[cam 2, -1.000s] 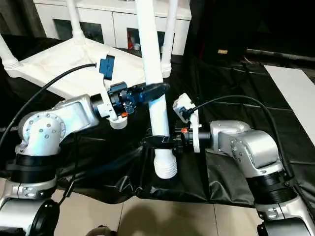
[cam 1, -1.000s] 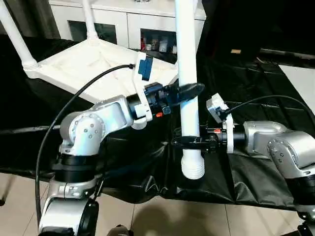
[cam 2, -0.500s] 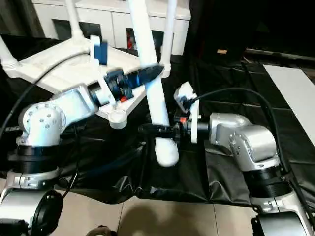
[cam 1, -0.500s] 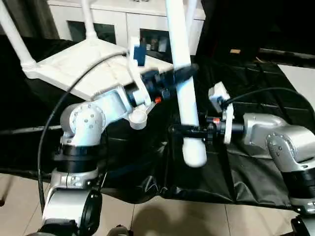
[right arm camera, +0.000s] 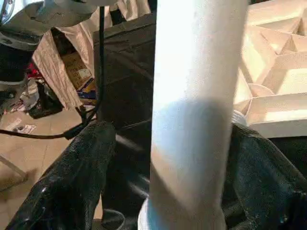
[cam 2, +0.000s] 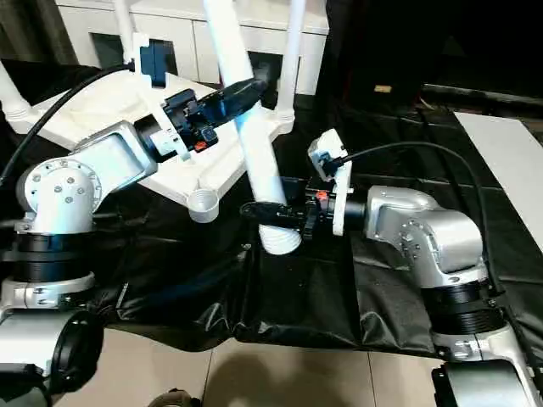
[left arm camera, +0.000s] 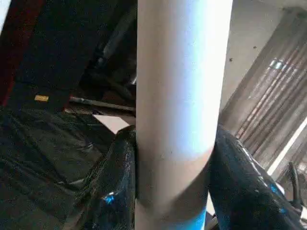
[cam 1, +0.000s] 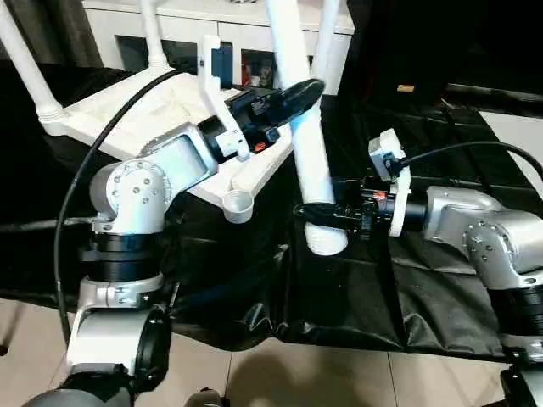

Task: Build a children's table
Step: Move to table

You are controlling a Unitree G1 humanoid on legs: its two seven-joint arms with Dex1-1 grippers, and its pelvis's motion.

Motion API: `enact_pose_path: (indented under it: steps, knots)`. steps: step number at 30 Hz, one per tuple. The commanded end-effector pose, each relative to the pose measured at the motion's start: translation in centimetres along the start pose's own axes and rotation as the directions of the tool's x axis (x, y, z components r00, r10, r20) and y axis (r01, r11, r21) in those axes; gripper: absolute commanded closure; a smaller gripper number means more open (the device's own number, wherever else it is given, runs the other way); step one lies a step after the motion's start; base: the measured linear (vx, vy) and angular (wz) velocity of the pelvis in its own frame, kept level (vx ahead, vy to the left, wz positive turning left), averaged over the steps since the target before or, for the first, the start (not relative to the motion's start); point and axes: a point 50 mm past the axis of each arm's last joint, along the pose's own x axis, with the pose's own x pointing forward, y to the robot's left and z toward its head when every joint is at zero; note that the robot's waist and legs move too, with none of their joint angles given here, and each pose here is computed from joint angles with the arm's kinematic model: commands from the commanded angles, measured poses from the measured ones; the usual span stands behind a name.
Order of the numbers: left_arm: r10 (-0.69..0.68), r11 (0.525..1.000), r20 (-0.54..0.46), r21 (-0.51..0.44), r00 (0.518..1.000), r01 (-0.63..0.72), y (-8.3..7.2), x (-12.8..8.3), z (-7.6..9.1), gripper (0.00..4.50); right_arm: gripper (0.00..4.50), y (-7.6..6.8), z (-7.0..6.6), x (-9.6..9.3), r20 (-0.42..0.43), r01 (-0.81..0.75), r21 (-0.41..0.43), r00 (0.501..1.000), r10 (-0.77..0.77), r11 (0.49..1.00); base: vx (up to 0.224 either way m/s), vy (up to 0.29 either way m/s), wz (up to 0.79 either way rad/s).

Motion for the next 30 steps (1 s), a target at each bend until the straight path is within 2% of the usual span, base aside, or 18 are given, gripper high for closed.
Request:
enact_pose_path:
  steps: [1, 3, 7, 11, 15, 18, 20, 22, 25, 30]
  knots:
    - [-0.015, 1.000, 0.000, 0.026, 1.000, 0.015, -0.4, 0.5, 0.7, 2.75, 0.82, -0.2, 1.1, -0.7, 0.020, 0.027, -0.031, 0.999, -0.026, 0.999, 0.000, 0.000, 0.00]
    - [-0.008, 0.999, -0.008, 0.030, 1.000, 0.009, -0.4, 0.6, 0.6, 2.75, 0.82, -0.5, 1.3, -0.8, 0.022, 0.062, -0.050, 0.998, -0.061, 0.997, 0.000, 0.000, 0.00]
    - [0.011, 0.999, 0.005, 0.044, 1.000, -0.011, -0.4, 0.8, 0.8, 2.75, 0.82, -0.5, 1.0, 0.1, -0.015, 0.130, -0.133, 0.991, -0.133, 0.983, 0.000, 0.000, 0.00]
    - [0.025, 0.997, 0.009, 0.066, 1.000, -0.025, -0.4, 1.0, 0.9, 2.75, 0.82, -0.2, 0.5, 1.5, -0.022, 0.159, -0.139, 0.986, -0.163, 0.978, 0.000, 0.000, 0.00]
    - [0.041, 0.995, 0.011, 0.094, 0.999, -0.042, -0.4, 1.1, 0.9, 2.75, 0.82, -0.9, 0.0, 3.4, -0.016, 0.280, -0.133, 0.959, -0.284, 0.951, 0.000, 0.000, 0.00]
    - [0.046, 0.993, 0.010, 0.104, 0.999, -0.047, -0.4, 1.2, 0.9, 2.75, 1.16, -1.0, 0.0, 3.8, -0.001, 0.303, -0.106, 0.952, -0.305, 0.947, 0.000, 0.000, 0.00]
    - [0.057, 0.990, -0.002, 0.127, 0.998, -0.056, -0.3, 1.1, 0.9, 2.75, 1.19, -1.0, -0.2, 4.0, -0.013, 0.314, -0.106, 0.948, -0.317, 0.944, 0.000, 0.000, 0.00]
    - [0.065, 0.988, -0.008, 0.142, 0.998, -0.063, -0.2, 1.1, 0.8, 2.75, 1.53, -1.0, -0.4, 4.1, -0.022, 0.322, -0.114, 0.945, -0.326, 0.940, 0.000, 0.000, 0.00]
    - [0.086, 0.982, -0.015, 0.172, 0.996, -0.083, 0.0, 1.0, 0.8, 2.75, 1.63, -1.1, -0.4, 4.1, -0.024, 0.348, -0.122, 0.935, -0.353, 0.930, 0.000, 0.000, 0.00]
    - [0.087, 0.981, -0.011, 0.176, 0.996, -0.084, 0.0, 1.0, 0.7, 2.75, 2.17, -1.5, -0.4, 4.0, -0.020, 0.384, -0.108, 0.921, -0.389, 0.917, 0.000, 0.000, 0.00]
